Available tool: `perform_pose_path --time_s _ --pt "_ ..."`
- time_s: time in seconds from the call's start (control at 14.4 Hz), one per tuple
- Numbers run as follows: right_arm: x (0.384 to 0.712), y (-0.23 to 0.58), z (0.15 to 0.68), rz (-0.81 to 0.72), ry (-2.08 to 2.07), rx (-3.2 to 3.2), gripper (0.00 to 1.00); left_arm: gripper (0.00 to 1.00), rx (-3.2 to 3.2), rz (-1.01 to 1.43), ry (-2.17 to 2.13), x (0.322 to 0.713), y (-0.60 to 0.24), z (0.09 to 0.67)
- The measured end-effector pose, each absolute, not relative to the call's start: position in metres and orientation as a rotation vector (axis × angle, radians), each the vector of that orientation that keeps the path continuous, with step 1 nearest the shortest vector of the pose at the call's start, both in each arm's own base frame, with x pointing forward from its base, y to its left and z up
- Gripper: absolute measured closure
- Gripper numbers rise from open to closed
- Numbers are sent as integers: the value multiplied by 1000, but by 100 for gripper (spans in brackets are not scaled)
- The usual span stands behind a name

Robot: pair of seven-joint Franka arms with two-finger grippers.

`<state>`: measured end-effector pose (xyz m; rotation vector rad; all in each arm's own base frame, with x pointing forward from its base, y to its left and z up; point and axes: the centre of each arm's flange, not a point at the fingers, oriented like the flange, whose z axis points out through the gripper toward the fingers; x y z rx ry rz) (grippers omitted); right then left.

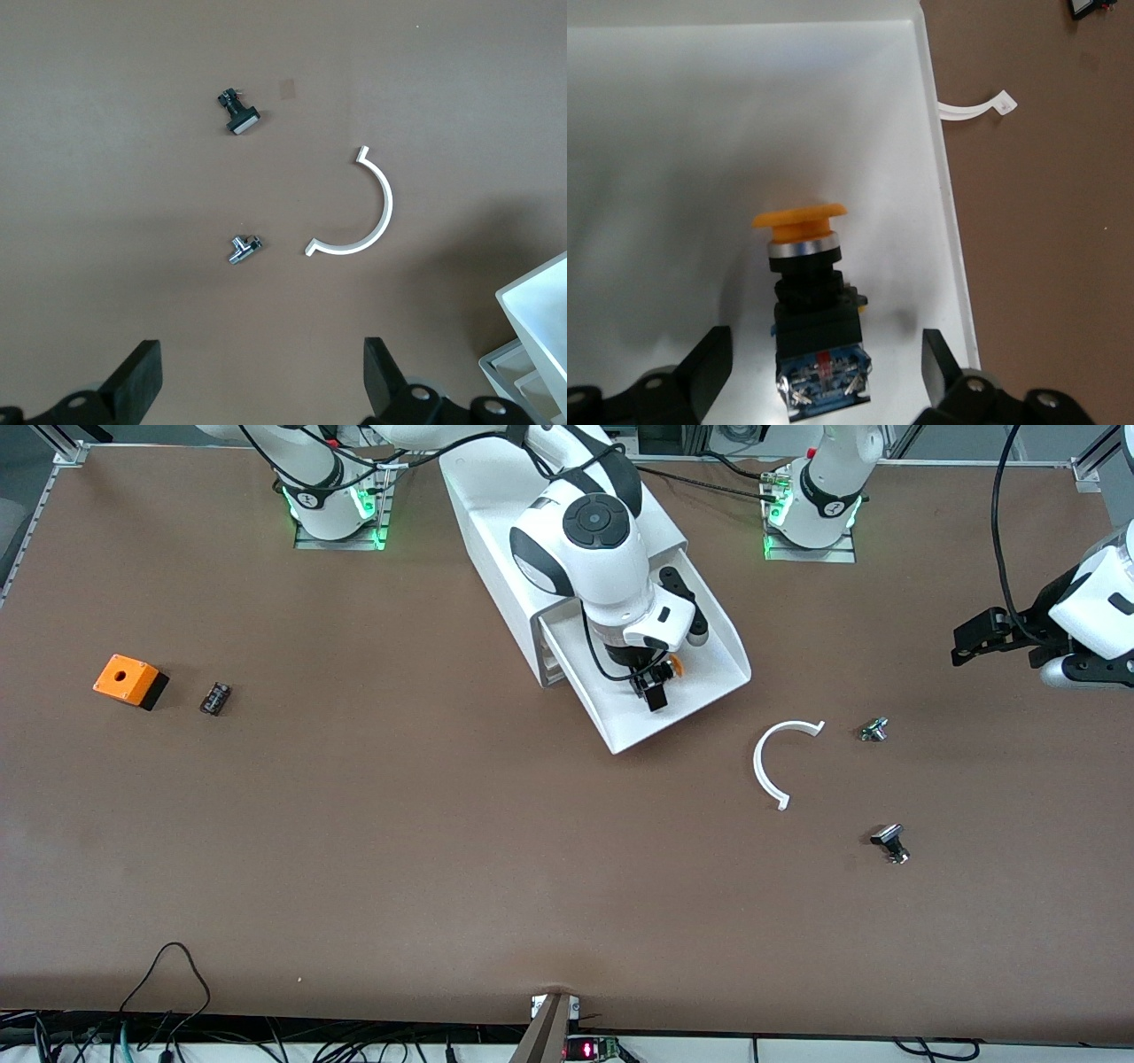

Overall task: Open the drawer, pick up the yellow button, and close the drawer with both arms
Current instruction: 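Close the right gripper on the orange-capped push button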

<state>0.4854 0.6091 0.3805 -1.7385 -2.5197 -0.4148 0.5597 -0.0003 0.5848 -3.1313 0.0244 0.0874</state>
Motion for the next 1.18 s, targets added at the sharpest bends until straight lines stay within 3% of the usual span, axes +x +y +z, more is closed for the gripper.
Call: perform_pose_path --time_s 0.14,0.21,0.35,0.76,1.18 --pt "485 610 381 -417 -2520 -1736 31 0 -3131 88 24 560 0 585" --pt "485 610 382 -418 -2521 -1736 31 0 -3131 88 24 560 0 585" --pt "484 610 382 -419 -2521 -1736 44 0 -3131 89 24 560 0 585" --pt "486 610 384 -427 -2519 -1739 56 0 -3131 89 24 560 0 585" --pt "496 602 409 -463 -2485 -1765 56 0 -3131 88 24 560 0 585"
